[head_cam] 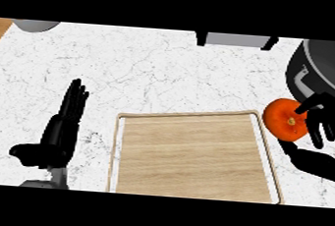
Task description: Pick the squash from the tray and place it in the pot
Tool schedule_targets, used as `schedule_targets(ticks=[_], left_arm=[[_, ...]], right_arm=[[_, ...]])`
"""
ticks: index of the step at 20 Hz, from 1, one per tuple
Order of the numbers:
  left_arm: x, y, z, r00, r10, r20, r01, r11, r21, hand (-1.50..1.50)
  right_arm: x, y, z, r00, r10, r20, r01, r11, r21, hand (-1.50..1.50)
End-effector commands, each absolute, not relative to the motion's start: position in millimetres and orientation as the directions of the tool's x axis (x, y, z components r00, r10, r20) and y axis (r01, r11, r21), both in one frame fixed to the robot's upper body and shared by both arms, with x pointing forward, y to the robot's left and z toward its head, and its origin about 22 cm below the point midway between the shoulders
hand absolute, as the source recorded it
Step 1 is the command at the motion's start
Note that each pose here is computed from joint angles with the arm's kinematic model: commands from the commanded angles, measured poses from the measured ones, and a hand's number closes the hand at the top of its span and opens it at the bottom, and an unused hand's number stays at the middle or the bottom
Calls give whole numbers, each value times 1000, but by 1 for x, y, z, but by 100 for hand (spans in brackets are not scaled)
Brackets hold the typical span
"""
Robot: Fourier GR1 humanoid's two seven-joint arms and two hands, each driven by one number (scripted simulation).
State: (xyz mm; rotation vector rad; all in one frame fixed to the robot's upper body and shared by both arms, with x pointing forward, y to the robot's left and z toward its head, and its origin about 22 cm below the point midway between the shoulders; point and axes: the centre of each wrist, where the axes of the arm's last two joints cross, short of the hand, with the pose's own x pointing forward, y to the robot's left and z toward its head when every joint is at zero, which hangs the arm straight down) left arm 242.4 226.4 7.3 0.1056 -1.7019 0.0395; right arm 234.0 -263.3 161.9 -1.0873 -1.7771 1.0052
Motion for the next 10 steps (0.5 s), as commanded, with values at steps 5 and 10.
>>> schedule_targets(ticks=[5, 10], left_arm=[[251, 240, 13, -124, -56, 991, -84, 995, 46, 0], [236, 225, -12, -137, -52, 989, -77, 996, 42, 0]], right_arm=[[291, -312, 168, -183, 954, 236, 321, 285, -903, 150], [334, -346, 167, -127, 962, 244, 331, 273, -903, 150]])
